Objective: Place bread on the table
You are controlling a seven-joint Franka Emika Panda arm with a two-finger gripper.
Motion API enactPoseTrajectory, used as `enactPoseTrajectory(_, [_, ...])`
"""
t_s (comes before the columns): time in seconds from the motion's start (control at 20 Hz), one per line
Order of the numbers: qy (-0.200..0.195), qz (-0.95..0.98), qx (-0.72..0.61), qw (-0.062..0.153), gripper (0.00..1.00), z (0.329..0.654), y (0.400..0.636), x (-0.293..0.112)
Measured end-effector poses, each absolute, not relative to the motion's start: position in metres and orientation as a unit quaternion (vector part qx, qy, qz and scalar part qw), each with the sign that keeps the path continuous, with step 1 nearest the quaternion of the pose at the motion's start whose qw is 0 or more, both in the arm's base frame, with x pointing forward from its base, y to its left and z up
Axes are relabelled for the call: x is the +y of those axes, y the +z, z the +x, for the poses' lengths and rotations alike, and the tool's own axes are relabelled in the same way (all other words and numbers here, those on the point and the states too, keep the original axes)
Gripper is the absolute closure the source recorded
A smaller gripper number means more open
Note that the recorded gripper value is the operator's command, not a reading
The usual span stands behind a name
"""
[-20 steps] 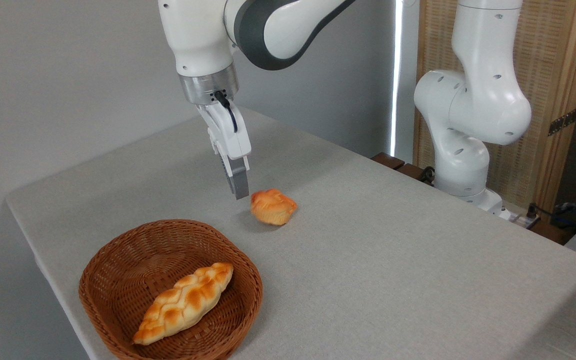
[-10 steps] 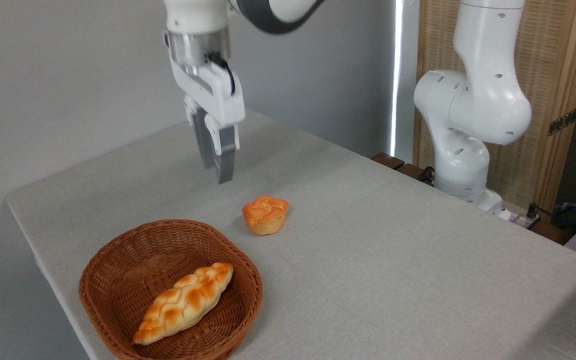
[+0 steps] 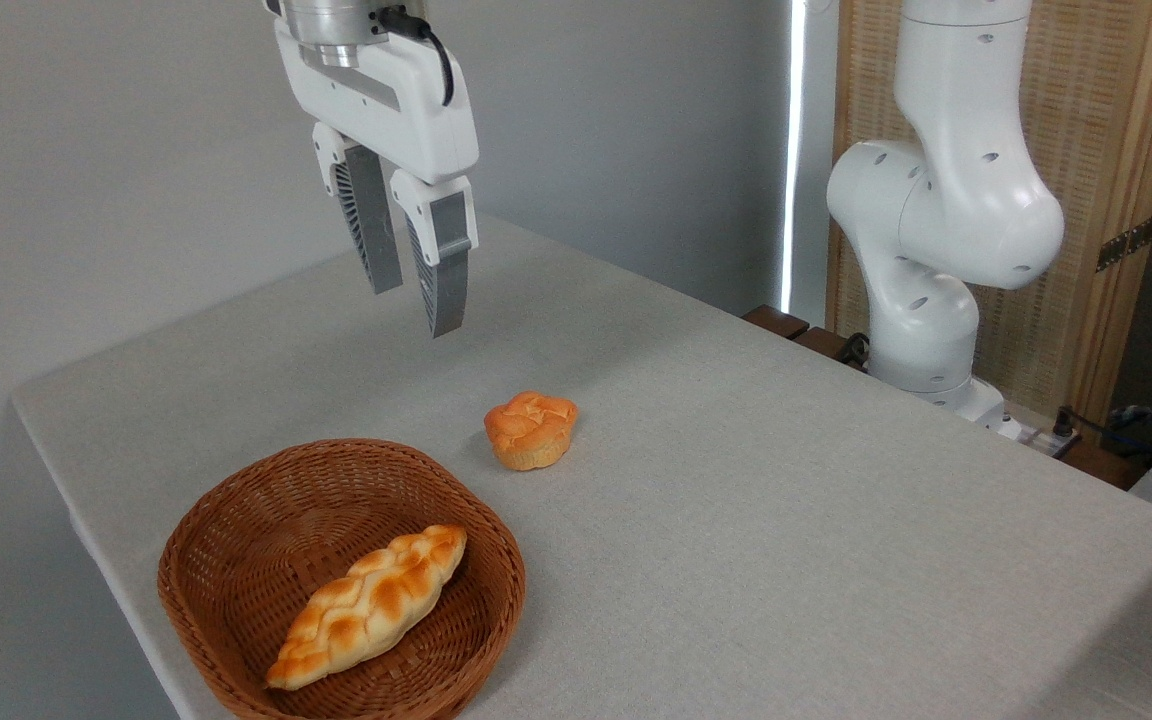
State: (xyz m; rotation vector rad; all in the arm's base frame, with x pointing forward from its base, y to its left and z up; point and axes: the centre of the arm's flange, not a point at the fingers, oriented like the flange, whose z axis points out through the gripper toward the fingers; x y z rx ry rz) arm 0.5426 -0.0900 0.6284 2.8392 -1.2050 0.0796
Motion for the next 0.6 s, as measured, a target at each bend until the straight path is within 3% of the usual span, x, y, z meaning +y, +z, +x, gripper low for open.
enactPoseTrajectory(0.6, [0.021,0.925,-0.378,0.029,0.0,0.552,0.629,-0.075])
